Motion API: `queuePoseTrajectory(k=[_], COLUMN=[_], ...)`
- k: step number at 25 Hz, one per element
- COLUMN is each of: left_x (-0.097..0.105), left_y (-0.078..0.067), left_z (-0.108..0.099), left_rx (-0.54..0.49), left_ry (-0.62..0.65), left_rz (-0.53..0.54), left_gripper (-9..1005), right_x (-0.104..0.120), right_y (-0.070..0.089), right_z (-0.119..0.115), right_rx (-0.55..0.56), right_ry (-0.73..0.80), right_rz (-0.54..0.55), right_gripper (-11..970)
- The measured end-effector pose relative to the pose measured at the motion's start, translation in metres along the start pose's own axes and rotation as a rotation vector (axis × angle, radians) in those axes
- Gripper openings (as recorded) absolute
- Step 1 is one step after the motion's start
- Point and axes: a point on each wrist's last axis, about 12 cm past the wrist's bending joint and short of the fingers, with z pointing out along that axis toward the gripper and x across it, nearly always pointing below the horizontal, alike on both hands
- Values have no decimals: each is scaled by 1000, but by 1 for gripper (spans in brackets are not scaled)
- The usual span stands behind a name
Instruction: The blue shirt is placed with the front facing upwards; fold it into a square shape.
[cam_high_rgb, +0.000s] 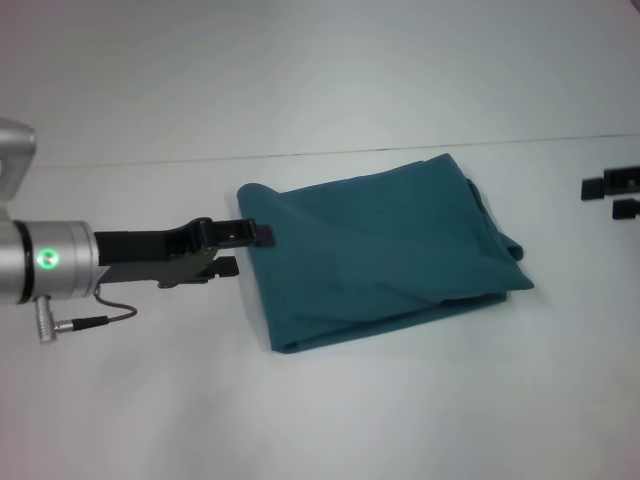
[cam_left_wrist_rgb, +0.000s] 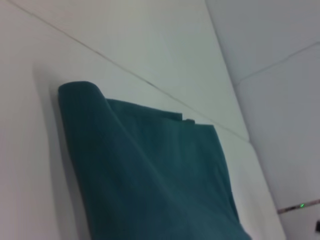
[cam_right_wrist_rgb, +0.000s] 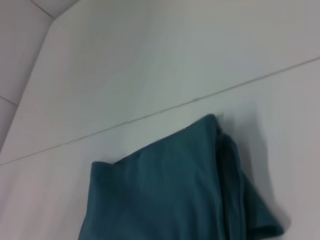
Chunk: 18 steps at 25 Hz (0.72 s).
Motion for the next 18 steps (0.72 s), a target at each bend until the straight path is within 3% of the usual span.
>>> queuePoseTrajectory(k=[7,18], left_x=[-8,-10], left_y=[-2,-15], left_z=[18,55], left_rx=[-101,-197], left_ry=[17,50], left_rz=[63,140], left_gripper=[825,826], right_x=[-26,-26], right_y=[15,10], right_z=[-2,-8], right_rx=[45,48], right_ry=[9,-9], right_rz=[10,36], right_gripper=[765,764])
